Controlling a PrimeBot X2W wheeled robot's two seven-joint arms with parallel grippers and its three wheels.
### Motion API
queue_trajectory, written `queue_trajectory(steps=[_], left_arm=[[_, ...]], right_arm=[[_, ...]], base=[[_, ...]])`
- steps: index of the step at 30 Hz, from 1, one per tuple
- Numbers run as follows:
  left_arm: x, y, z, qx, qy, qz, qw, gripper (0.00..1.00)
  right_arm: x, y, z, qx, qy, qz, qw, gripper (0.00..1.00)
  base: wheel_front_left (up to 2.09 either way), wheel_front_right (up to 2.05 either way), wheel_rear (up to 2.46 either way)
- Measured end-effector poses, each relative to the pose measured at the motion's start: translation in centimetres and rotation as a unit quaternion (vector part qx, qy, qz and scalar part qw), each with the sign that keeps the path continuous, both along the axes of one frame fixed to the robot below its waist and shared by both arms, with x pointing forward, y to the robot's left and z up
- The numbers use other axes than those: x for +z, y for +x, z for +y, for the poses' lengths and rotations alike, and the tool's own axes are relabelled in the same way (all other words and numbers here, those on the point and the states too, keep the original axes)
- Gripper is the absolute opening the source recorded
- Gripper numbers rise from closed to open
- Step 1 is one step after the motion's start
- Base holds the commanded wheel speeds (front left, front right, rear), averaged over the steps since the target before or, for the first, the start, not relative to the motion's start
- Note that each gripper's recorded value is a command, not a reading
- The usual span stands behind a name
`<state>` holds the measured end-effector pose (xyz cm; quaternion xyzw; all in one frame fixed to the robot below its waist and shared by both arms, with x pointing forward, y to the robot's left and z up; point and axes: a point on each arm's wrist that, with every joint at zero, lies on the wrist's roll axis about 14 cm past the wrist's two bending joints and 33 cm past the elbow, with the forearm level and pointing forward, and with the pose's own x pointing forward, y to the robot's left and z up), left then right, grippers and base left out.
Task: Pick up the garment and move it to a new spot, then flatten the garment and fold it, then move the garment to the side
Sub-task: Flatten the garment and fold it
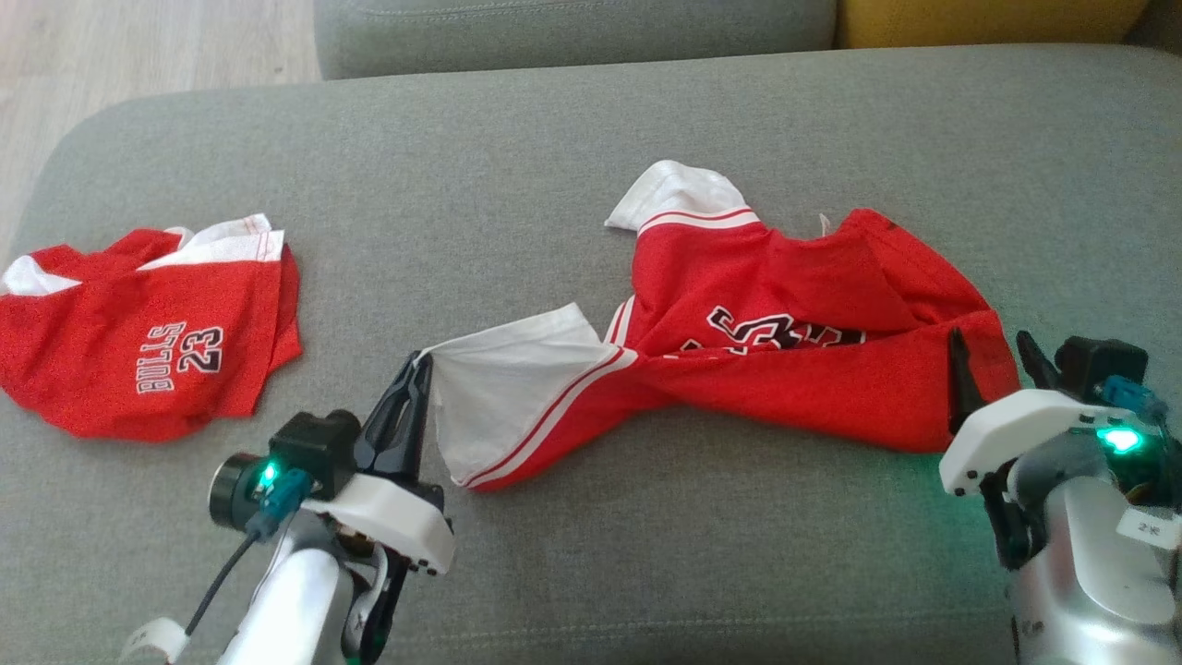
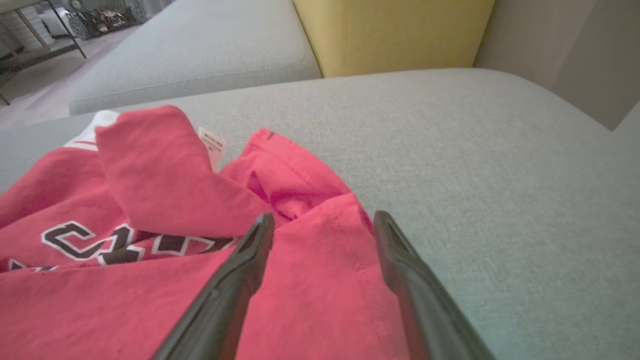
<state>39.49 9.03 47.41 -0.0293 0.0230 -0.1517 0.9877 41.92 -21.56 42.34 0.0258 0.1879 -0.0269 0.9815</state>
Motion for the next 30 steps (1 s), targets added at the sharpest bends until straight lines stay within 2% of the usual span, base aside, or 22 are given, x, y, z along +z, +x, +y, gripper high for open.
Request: queue_trajectory(steps=[6, 24, 25, 26, 27, 30], left_arm=[[-0.2, 0.0, -0.1, -0.001, -0.002, 0.003, 1.0, 0.0], [-1.2, 0.1, -0.4, -0.011, 0.002, 0.015, 1.0, 0.0], [-1.2, 0.2, -0.4, -0.011, 0.002, 0.016, 1.0, 0.0], [-1.3, 0.2, -0.4, -0.01, 0.002, 0.016, 1.0, 0.0], [-1.3, 0.2, -0.3, -0.01, 0.002, 0.016, 1.0, 0.0], [-1.3, 0.2, -0.4, -0.01, 0.002, 0.016, 1.0, 0.0]], right_arm=[[-1.1, 0.3, -0.2, -0.005, 0.002, 0.023, 1.0, 1.0], [-2.2, 1.8, 0.2, -0.003, 0.002, 0.033, 0.999, 1.0], [-2.2, 1.9, 0.3, -0.002, 0.003, 0.032, 0.999, 0.44], [-2.2, 2.1, 0.4, 0.0, 0.002, 0.031, 1.0, 0.14], [-2.1, 2.2, 0.4, 0.002, 0.001, 0.027, 1.0, 0.0], [-1.4, 2.6, 0.6, 0.006, -0.004, 0.008, 1.0, 0.0]], base=[[0.0, 0.0, 0.0], [0.0, 0.0, 0.0], [0.0, 0.0, 0.0], [0.0, 0.0, 0.0], [0.0, 0.0, 0.0], [0.0, 0.0, 0.0]])
